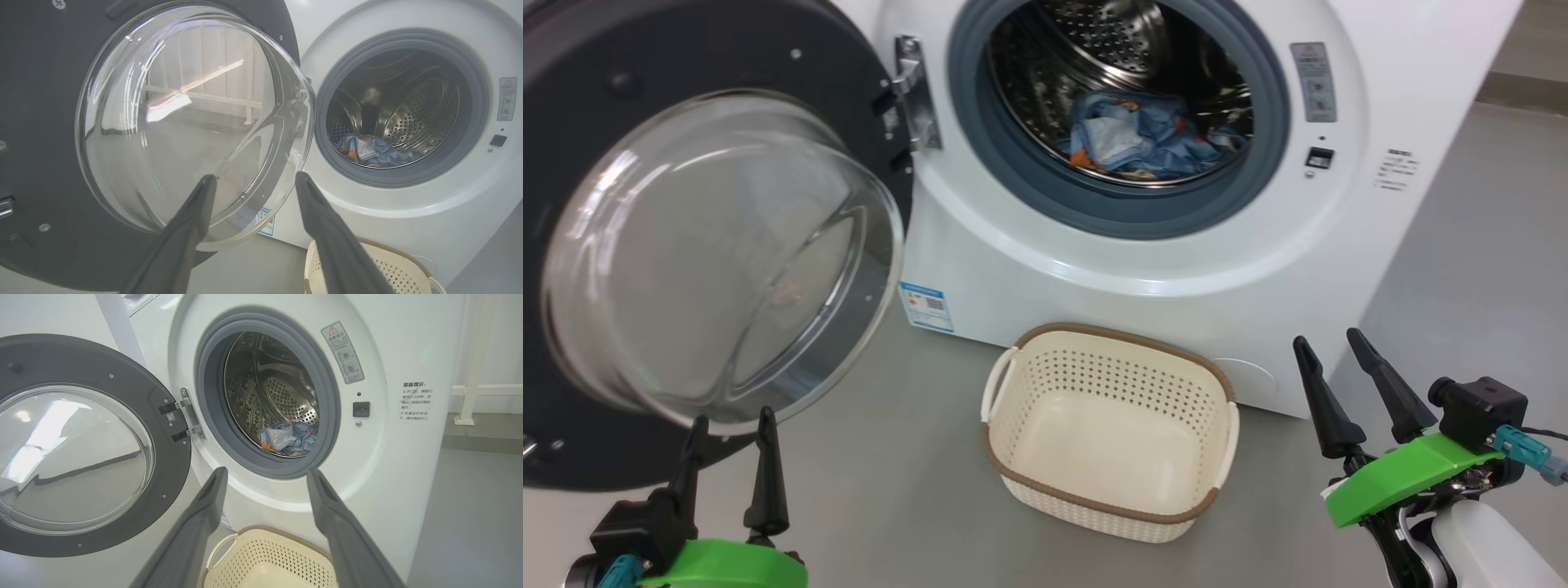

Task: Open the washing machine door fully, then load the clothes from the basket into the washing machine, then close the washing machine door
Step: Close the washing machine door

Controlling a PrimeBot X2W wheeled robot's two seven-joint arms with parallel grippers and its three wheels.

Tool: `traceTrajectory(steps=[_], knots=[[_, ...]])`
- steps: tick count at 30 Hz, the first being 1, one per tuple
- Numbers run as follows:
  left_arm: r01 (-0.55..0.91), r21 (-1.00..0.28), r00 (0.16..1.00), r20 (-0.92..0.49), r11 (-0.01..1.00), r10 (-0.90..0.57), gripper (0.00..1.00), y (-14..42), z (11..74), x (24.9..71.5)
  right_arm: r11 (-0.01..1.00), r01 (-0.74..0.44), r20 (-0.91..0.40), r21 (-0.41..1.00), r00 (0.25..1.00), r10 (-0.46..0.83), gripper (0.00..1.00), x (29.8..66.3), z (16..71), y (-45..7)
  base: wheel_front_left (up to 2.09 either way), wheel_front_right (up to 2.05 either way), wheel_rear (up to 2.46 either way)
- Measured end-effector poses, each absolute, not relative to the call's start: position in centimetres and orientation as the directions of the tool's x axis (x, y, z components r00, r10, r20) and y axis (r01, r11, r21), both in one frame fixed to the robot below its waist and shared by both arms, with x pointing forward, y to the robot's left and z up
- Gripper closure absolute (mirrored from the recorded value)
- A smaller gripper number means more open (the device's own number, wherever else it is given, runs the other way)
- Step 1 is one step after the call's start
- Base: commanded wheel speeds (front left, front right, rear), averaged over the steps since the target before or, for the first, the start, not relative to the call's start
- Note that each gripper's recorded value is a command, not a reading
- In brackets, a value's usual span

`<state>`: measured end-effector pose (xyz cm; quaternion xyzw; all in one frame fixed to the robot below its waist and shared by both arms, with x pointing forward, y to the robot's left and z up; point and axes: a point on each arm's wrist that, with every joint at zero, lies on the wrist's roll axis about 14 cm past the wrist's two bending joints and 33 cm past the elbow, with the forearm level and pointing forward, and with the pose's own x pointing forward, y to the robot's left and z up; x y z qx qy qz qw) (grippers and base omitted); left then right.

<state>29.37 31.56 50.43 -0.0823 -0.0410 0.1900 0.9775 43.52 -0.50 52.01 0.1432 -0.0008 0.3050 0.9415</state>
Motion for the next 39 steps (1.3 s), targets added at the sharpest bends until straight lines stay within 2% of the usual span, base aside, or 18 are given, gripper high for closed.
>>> traceTrajectory(steps=[18,39], knots=[[-0.458,-0.177,0.882,0.031,0.871,0.47,0.0,33.9,49.9,25.8,0.709,-0.649,0.087,0.274,0.751,0.654,0.0,43.2,51.9,3.6,0.0,0.0,0.0],[-0.476,-0.193,0.869,0.049,0.858,0.493,0.0,34.5,50.5,24.9,0.694,-0.668,0.098,0.268,0.736,0.67,0.0,42.5,52.6,4.5,0.0,0.0,0.0]])
